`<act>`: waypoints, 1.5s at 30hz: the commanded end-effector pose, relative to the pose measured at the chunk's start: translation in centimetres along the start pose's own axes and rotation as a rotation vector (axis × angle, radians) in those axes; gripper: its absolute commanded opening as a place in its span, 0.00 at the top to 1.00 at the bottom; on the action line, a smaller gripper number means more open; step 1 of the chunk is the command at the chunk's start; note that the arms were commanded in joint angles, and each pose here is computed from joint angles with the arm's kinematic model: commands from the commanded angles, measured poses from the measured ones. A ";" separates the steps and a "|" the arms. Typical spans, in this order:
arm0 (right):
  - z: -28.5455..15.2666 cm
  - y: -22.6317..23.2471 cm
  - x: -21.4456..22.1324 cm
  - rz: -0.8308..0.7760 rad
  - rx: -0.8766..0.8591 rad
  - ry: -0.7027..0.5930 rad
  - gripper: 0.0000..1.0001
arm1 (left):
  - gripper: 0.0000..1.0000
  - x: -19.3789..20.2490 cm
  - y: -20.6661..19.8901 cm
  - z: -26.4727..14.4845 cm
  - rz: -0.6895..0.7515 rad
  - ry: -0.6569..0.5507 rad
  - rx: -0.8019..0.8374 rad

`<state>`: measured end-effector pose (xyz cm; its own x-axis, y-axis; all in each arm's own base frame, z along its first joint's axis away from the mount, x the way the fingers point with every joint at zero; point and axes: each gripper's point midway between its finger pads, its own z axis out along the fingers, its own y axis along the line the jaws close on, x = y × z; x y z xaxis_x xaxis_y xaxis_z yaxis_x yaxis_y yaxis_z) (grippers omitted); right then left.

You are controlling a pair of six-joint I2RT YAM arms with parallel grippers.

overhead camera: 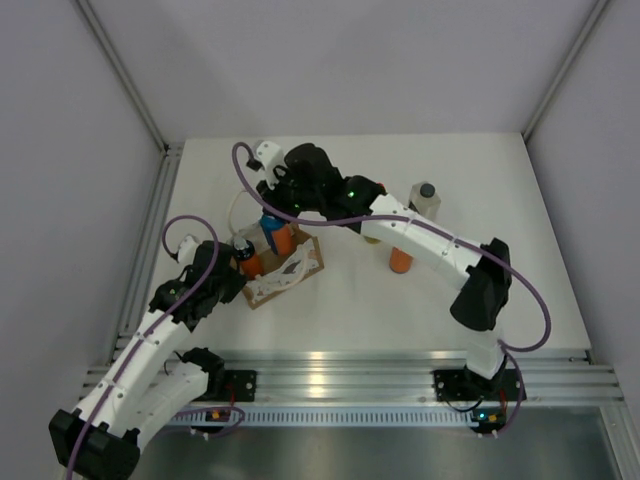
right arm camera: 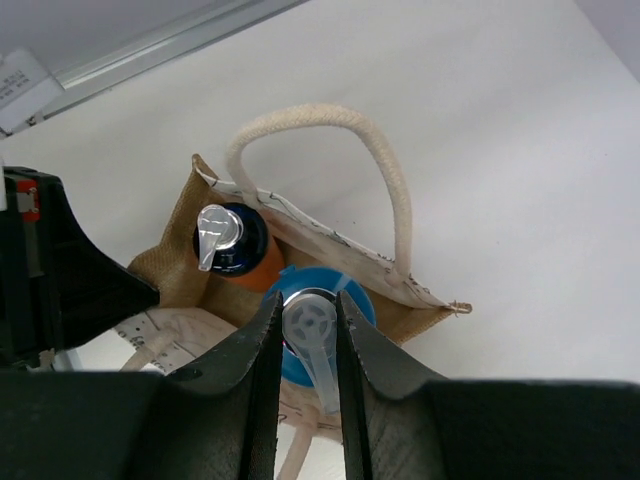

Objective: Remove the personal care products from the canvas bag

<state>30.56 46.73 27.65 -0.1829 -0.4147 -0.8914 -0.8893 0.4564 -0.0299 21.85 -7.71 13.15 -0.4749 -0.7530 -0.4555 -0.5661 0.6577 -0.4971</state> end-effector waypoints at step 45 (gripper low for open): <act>-16.4 -12.5 2.6 0.277 0.425 -0.305 1.00 | 1.00 1.7 1.7 0.5 0.037 0.059 -0.036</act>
<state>32.82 26.02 23.94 -0.4324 -0.2628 -0.8625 -0.5560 0.8308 0.0256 21.71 -7.81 12.94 -0.4816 -0.7502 -0.4531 -0.5588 0.6611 -0.5007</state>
